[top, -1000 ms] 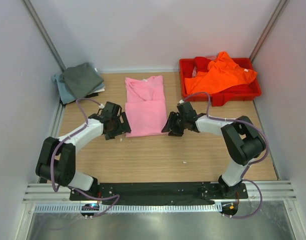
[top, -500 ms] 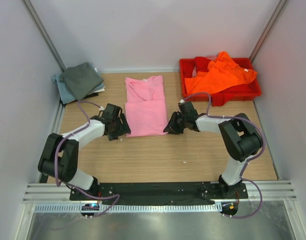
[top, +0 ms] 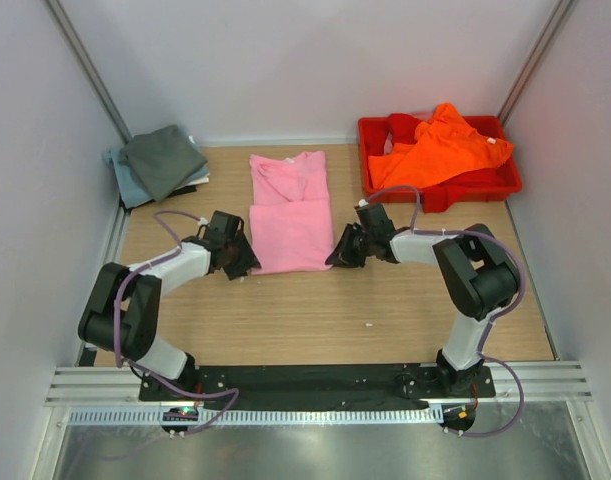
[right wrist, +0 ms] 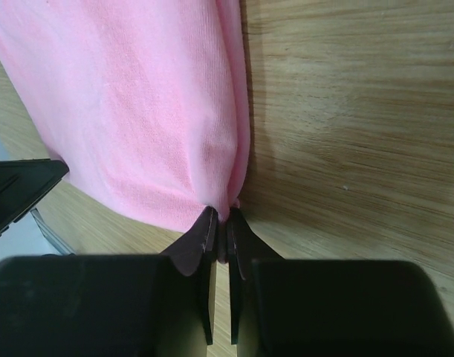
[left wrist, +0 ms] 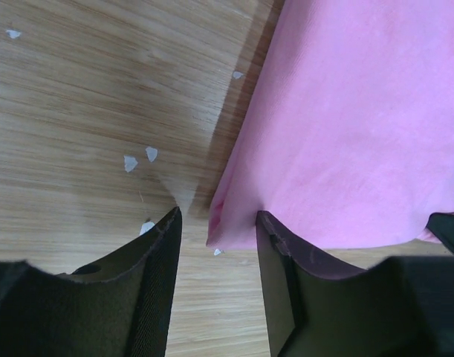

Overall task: Fold and stack the t-shirts
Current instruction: Fold the tshirt

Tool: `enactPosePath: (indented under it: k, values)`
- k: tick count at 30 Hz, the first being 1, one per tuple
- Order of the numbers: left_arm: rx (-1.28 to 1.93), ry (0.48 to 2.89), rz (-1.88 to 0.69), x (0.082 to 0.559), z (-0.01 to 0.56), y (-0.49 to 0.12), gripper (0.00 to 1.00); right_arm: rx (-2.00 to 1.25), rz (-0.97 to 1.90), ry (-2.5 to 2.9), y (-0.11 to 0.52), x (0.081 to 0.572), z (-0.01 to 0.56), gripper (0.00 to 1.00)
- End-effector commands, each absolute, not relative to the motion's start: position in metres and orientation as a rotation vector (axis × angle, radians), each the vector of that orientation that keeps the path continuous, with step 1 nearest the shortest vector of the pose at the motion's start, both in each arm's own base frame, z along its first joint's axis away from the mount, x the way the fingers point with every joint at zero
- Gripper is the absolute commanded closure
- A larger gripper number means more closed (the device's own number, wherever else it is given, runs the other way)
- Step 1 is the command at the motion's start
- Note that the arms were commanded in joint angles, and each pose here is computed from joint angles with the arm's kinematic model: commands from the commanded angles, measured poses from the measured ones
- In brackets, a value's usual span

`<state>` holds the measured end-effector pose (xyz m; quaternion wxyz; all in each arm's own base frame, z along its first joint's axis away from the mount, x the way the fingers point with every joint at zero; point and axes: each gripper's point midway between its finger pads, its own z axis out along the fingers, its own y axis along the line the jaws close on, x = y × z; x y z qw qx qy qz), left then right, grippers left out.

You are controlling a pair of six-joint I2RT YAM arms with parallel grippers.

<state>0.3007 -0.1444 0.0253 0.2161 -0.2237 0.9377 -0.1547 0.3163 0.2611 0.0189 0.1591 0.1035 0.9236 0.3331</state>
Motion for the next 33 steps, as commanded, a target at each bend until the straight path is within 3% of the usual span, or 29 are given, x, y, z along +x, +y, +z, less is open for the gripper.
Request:
enactPosePath:
  k: [1,7,8,11,19,33]
  values:
    - [-0.656,2.592,-0.475,0.301,0.019,-0.15,0.57,0.29,0.919,2.649,0.256,0.318,0.006,0.92]
    - [-0.663,2.593,-0.487,0.297,0.017,-0.152,0.82,0.304,0.928,2.654,0.255,0.318,0.002,0.97]
    - [-0.658,2.586,-0.485,0.297,0.019,-0.152,0.91,0.302,0.932,2.653,0.256,0.318,0.002,0.99]
    - [-0.642,2.576,-0.487,0.297,0.022,-0.154,0.99,0.301,0.947,2.653,0.257,0.316,0.003,0.99]
    - [-0.551,2.564,-0.473,0.276,0.045,-0.16,1.0,0.293,0.969,2.634,0.249,0.294,0.022,0.99]
    - [-0.456,2.553,-0.525,0.176,0.091,-0.152,1.0,0.181,0.949,2.589,0.241,0.159,0.076,0.99]
